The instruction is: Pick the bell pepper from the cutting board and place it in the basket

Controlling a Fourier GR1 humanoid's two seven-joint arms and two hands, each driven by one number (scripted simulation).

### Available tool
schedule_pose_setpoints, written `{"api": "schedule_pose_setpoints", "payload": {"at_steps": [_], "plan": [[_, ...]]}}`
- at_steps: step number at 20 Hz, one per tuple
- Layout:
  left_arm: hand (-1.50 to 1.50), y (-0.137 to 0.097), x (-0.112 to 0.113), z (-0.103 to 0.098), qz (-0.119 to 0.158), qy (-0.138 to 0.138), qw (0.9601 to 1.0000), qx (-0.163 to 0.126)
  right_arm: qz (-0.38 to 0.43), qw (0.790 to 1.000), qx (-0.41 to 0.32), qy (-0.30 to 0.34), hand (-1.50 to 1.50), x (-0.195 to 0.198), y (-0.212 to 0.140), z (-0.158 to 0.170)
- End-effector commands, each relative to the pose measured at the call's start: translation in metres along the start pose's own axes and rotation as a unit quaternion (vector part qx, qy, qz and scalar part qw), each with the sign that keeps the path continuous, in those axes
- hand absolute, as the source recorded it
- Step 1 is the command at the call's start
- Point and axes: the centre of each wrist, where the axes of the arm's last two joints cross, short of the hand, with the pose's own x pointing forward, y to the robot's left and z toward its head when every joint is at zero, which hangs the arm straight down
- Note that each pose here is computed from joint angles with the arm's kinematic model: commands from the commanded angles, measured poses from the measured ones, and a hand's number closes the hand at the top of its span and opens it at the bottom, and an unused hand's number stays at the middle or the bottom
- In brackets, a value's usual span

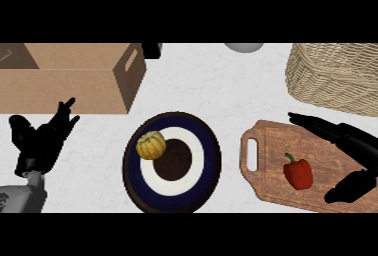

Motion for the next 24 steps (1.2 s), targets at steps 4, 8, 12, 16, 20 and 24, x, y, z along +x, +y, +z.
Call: {"api": "schedule_pose_setpoints", "payload": {"at_steps": [4,8,12,16,20,24], "plan": [[0.0,-0.017,0.031,-0.009,-0.001,-0.044,0.999,0.003,0.03,0.998,0.049,0.032,-1.5,-0.017,0.01,-0.019],[0.0,-0.02,0.015,-0.012,-0.004,-0.041,0.9991,0.007,0.048,0.996,0.06,0.043,-1.5,-0.023,0.03,-0.021],[0.0,-0.007,0.02,-0.021,0.005,-0.033,0.9994,0.007,0.042,0.997,0.051,0.032,-1.5,-0.028,0.007,-0.01],[0.0,-0.016,0.019,-0.006,-0.007,-0.047,0.9989,0.002,0.032,0.997,0.058,0.027,-1.5,-0.041,0.008,-0.007],[0.0,0.005,0.032,-0.008,-0.002,-0.037,0.9993,0.007,0.007,0.998,0.069,0.006,-1.5,-0.053,0.026,-0.008],[0.0,0.002,0.005,-0.009,-0.005,-0.035,0.9994,-0.003,0.018,0.996,0.083,-0.012,-1.5,-0.034,0.023,-0.014]]}}
